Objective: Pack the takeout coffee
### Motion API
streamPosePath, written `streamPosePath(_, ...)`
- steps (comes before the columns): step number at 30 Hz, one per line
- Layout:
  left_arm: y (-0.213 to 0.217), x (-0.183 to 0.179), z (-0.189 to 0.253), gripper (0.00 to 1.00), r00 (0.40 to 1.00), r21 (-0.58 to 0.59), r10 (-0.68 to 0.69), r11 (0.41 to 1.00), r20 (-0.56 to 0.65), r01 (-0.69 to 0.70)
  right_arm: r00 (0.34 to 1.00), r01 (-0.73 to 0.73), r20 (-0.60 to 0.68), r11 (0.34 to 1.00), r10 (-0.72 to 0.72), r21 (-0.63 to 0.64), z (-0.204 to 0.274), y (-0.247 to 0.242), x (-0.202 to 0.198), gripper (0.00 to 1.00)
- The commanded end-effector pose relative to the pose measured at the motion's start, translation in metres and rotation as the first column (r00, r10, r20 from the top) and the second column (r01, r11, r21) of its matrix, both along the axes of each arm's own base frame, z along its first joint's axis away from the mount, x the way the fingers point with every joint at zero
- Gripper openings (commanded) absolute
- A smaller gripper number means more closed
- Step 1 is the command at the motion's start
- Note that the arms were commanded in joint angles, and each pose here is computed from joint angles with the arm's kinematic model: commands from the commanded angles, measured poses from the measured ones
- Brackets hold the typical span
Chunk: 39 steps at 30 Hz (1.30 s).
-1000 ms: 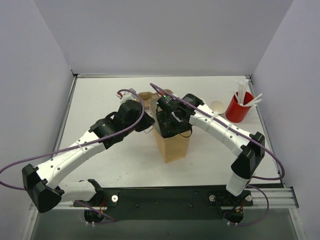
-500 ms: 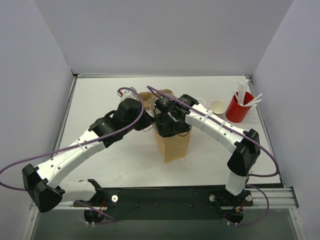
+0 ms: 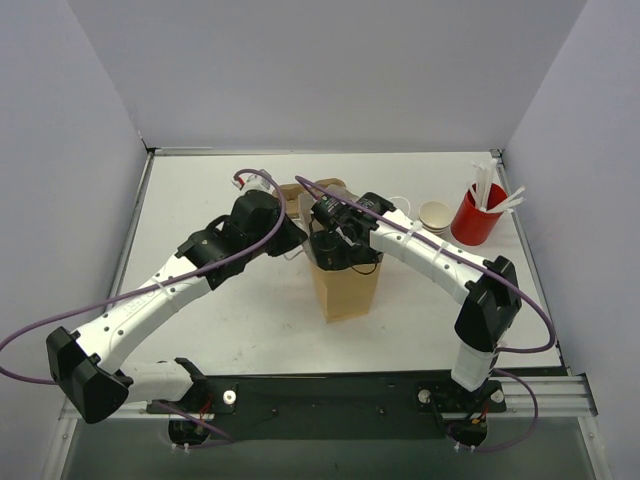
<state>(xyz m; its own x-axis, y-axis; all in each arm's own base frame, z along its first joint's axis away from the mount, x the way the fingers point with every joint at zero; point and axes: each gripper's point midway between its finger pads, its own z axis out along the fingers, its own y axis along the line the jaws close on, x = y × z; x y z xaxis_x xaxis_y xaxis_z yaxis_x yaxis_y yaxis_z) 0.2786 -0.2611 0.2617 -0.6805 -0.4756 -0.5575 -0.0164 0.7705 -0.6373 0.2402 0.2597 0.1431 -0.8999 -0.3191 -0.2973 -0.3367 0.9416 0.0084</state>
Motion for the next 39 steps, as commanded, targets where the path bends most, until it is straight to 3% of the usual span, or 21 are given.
streamPosePath(1,-0.002,0.013,0.027,0.0,0.997,-0.024,-0.003,1.0,0.071,0.005,0.999,-0.001,-0.037,0.999,-0.001,-0.032,-0.002,-0.012,-0.009,0.52)
streamPosePath(39,-0.012,0.007,0.021,0.0,0.998,-0.049,-0.053,0.997,0.043,0.055,0.999,0.047,-0.02,0.998,-0.047,-0.035,-0.022,-0.017,0.0,0.51)
